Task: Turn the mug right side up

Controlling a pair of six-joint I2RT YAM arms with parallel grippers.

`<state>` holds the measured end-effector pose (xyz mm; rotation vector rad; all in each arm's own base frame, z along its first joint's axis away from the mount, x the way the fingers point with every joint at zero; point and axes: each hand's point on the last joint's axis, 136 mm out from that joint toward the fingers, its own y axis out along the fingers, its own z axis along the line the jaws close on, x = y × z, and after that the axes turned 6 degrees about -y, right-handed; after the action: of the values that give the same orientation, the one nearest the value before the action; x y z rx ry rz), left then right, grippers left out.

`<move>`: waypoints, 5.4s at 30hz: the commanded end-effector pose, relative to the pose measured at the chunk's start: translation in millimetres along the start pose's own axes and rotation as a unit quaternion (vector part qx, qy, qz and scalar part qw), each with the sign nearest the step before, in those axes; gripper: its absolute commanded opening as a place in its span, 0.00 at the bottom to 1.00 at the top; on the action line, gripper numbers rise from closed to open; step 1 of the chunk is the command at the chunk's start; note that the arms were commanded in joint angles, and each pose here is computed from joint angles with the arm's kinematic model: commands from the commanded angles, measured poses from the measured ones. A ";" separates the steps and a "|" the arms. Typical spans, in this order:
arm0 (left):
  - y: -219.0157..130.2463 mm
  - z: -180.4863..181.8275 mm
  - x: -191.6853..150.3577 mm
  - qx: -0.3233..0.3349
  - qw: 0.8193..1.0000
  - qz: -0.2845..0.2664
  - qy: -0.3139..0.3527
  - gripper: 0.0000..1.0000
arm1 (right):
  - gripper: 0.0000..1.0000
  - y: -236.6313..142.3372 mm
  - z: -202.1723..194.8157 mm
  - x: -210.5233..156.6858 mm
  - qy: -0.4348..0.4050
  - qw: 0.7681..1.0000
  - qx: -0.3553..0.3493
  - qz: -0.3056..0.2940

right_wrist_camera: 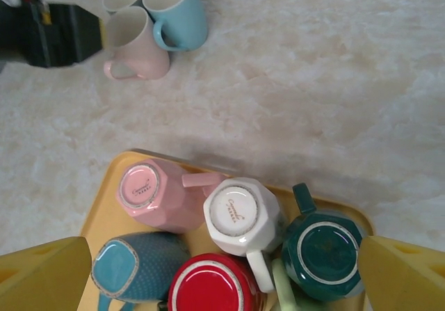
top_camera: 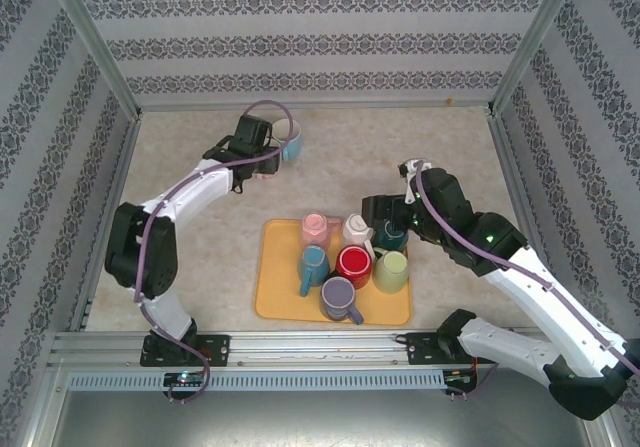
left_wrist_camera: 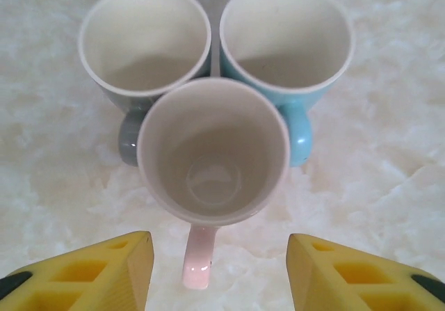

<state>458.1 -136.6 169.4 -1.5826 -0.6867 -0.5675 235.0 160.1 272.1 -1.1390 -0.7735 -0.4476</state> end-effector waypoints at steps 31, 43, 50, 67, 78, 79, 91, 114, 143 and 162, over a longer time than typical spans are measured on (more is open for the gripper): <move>-179.8 17.7 -54.9 -0.152 0.983 -0.095 -0.040 0.58 | 0.98 128.1 88.1 -61.3 -0.359 0.866 0.057 0.345; -192.5 16.9 -51.8 -0.154 0.981 -0.115 -0.032 0.58 | 0.98 176.4 89.4 -75.6 -0.313 0.863 0.078 0.390; -192.5 16.7 -51.8 -0.151 0.981 -0.118 -0.027 0.58 | 0.98 192.5 90.2 -94.1 -0.296 0.860 0.091 0.407; -187.6 17.1 -53.6 -0.147 0.982 -0.115 -0.023 0.58 | 0.88 211.0 74.7 -114.4 -0.273 0.861 0.075 0.423; -186.4 18.3 -54.3 -0.143 0.983 -0.115 -0.020 0.58 | 0.74 210.2 72.6 -105.1 -0.269 0.874 0.063 0.400; -186.3 18.0 -54.4 -0.143 0.983 -0.115 -0.020 0.58 | 0.70 208.1 74.9 -98.1 -0.265 0.880 0.064 0.389; -191.4 12.9 -49.5 -0.156 0.981 -0.116 -0.020 0.59 | 0.58 141.5 94.8 11.7 -0.161 0.946 0.113 0.258; -259.1 -142.4 -1.5 -0.630 0.771 -0.052 -0.075 0.70 | 0.43 -15.0 47.6 178.5 0.393 0.820 0.386 -0.153; -255.2 -177.7 24.0 -0.747 0.652 -0.125 -0.047 0.63 | 0.36 -36.3 83.3 174.5 0.439 0.752 0.468 -0.151; -273.1 -175.8 20.7 -0.752 0.642 -0.150 -0.002 0.00 | 0.57 -24.0 84.9 159.4 0.442 0.762 0.453 -0.133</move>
<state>316.0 -293.8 360.7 -3.0826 -0.4684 -1.3215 301.9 246.1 408.9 0.1361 -0.1410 -0.6354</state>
